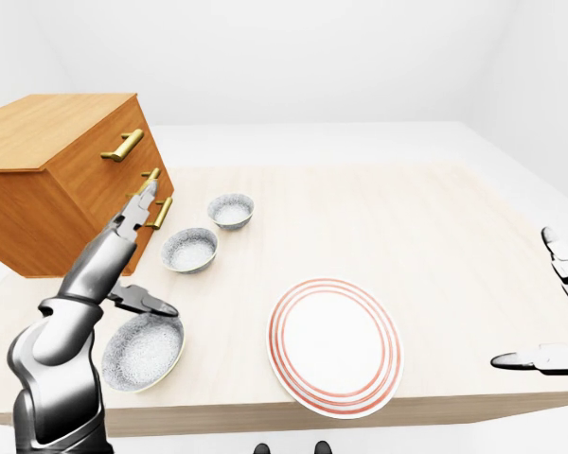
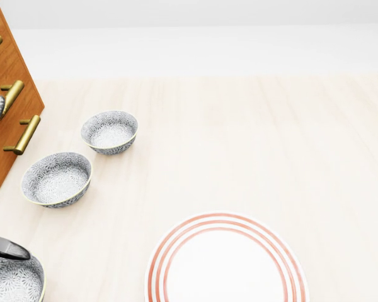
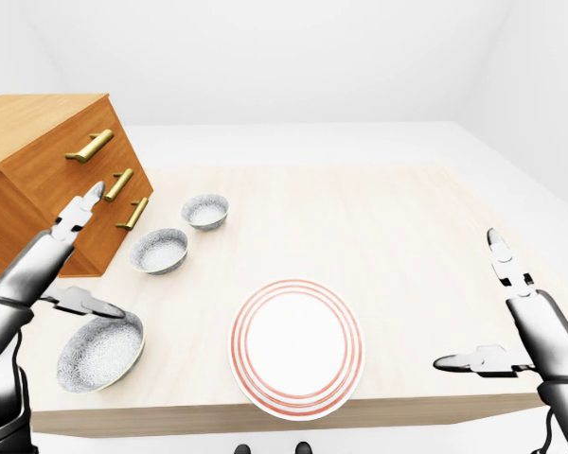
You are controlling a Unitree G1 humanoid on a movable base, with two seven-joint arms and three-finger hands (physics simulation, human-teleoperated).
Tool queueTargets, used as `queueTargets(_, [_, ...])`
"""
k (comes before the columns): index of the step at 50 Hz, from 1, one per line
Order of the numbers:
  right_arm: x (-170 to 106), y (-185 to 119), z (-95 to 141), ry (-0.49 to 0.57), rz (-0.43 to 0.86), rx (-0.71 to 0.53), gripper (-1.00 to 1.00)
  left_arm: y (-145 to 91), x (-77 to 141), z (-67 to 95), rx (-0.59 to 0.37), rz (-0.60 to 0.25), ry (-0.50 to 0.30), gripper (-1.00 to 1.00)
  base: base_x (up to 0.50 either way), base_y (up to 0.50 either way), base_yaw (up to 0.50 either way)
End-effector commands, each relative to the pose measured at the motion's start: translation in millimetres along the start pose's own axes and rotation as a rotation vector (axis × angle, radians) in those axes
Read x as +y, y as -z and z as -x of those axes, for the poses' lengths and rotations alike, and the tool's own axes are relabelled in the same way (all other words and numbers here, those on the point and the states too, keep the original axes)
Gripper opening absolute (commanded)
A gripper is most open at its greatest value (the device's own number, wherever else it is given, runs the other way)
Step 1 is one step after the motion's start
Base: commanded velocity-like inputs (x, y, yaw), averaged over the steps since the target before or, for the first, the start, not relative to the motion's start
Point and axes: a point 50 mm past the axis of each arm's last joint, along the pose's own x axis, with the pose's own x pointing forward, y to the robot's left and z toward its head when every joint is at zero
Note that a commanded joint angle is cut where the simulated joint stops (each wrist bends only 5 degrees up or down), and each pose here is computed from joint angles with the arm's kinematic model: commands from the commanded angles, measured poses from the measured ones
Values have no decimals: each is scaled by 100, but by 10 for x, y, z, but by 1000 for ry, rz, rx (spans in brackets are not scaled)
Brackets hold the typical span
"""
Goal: Put the bowl in the middle on the plate.
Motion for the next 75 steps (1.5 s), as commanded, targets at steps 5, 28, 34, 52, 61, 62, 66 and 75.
queueTargets(5, [24,6,9,-4,6,11,100,-313,-191,-379,-89,-194,55,100,0,0,0])
queueTargets(28, [40,34,2,-12,-3,21,100,-379,-213,-411,-91,-196,72,100,0,0,0])
queueTargets(34, [36,32,3,-10,-3,20,100,-329,-268,-434,-83,-221,97,100,0,0,0])
queueTargets(52, [38,32,-2,-12,-3,19,100,-388,-199,-524,-95,-331,98,100,0,0,0])
queueTargets(61, [16,-6,7,-2,10,6,100,-373,-245,-541,-99,-379,91,100,0,0,0])
queueTargets(62, [13,-10,8,-1,12,5,100,-374,-249,-547,-99,-378,88,100,0,0,0])
queueTargets(66, [23,11,4,-4,5,12,100,-369,-242,-578,-92,-392,79,100,0,0,0])
queueTargets(75, [13,-7,7,0,11,6,100,-356,-282,-654,-82,-410,66,100,0,0,0])
